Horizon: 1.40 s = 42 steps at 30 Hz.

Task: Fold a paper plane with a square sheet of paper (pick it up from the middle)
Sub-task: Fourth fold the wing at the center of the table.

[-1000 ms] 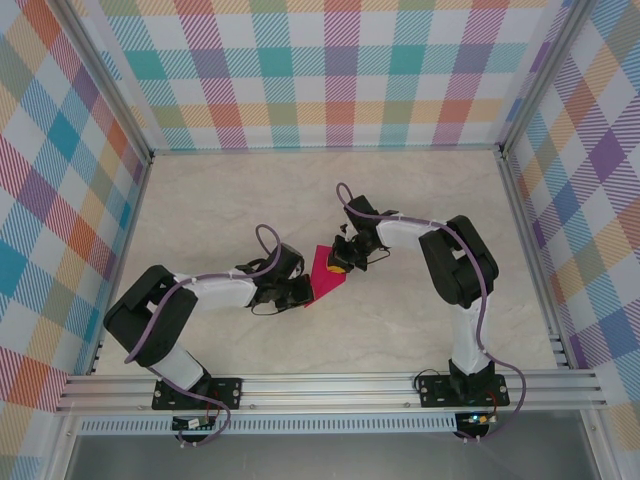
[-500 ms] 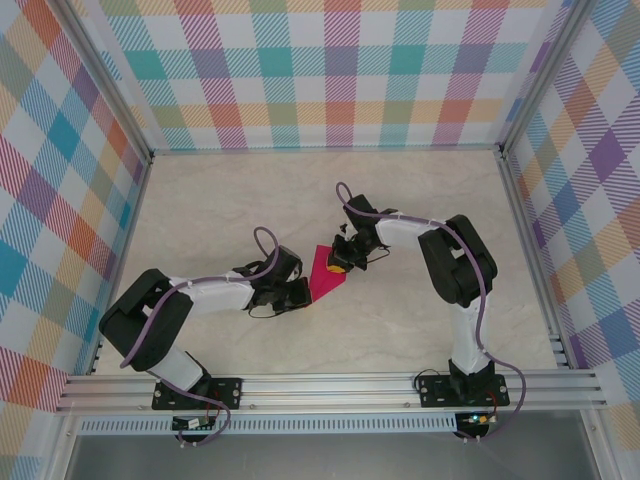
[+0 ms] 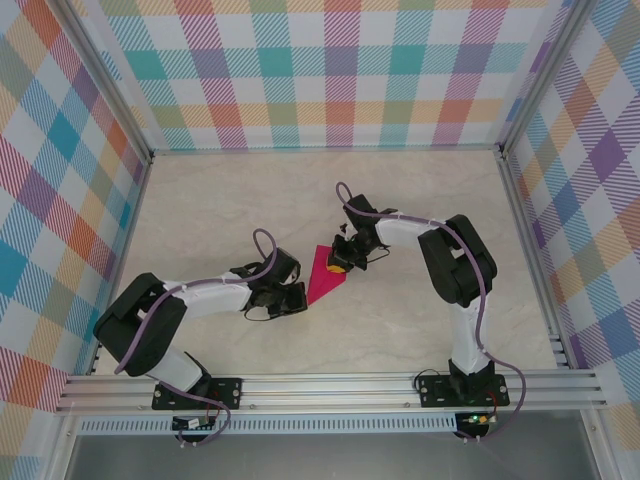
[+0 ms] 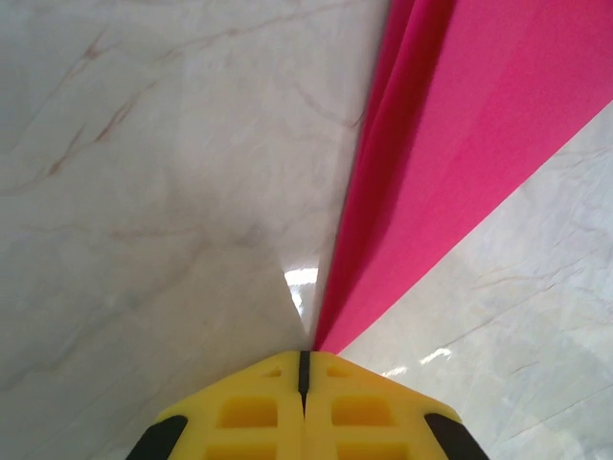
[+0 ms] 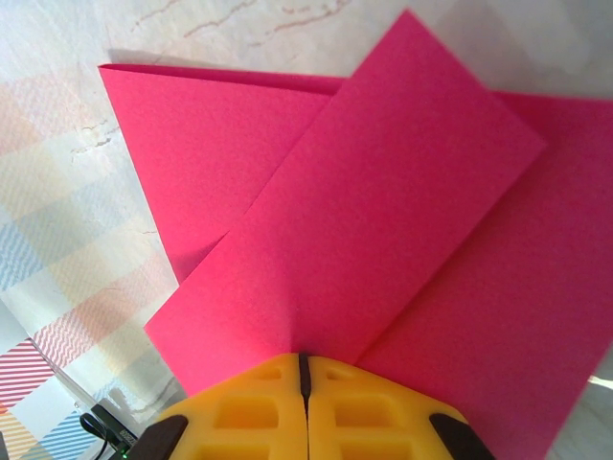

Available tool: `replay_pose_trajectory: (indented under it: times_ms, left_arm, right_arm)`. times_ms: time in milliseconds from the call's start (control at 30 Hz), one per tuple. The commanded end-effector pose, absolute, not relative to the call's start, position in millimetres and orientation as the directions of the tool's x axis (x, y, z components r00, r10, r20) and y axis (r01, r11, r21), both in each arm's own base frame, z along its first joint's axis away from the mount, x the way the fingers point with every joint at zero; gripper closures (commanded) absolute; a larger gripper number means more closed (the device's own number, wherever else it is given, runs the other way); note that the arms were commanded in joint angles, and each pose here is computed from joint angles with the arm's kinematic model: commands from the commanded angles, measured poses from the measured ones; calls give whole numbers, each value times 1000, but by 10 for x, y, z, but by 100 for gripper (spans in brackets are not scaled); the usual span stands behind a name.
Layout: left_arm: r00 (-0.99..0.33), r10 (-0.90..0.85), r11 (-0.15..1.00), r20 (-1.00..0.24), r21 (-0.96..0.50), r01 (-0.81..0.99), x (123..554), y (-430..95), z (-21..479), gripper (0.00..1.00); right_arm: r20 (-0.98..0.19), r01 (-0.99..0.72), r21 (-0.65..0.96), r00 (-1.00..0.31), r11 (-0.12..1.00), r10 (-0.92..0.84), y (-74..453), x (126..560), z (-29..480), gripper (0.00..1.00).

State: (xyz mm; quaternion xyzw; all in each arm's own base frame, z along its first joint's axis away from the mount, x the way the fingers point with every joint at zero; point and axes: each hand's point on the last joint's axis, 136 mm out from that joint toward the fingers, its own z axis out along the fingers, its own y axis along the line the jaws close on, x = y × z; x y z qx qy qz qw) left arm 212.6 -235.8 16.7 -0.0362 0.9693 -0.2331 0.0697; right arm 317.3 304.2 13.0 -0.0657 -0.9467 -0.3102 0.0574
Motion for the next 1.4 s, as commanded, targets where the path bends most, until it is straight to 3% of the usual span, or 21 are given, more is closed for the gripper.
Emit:
replay_pose_trajectory:
  times_ms: [0,333,800,1033,1233,1367]
  left_arm:
    - [-998,-41,936,-39,-351,-25,1816,-2137,151,98]
    - [-962,-119,841,-245,-540,33,2388,-2593,705,95]
    - [-974,-143,860,-178,-509,-33,2389,-2593,321,98]
    - [-980,-145,905,-135,-418,-76,2266,-2396,50,100]
    - [-981,-149,914,-123,-396,-89,2204,-2322,-35,100]
    - [-982,-159,914,-102,-392,-108,2143,-2286,-113,100]
  right_arm:
    - [212,240,331,-961,913,176,2576,2944,-579,94]
    - [216,240,333,-961,912,174,2583,2938,-589,94]
    - [215,239,340,-961,910,173,2595,2951,-566,94]
    - [201,221,402,-968,888,149,2701,2997,-483,94]
    - [123,142,499,-988,855,92,2864,3148,-195,94]
    - [6,31,587,-999,809,33,3009,3293,215,93]
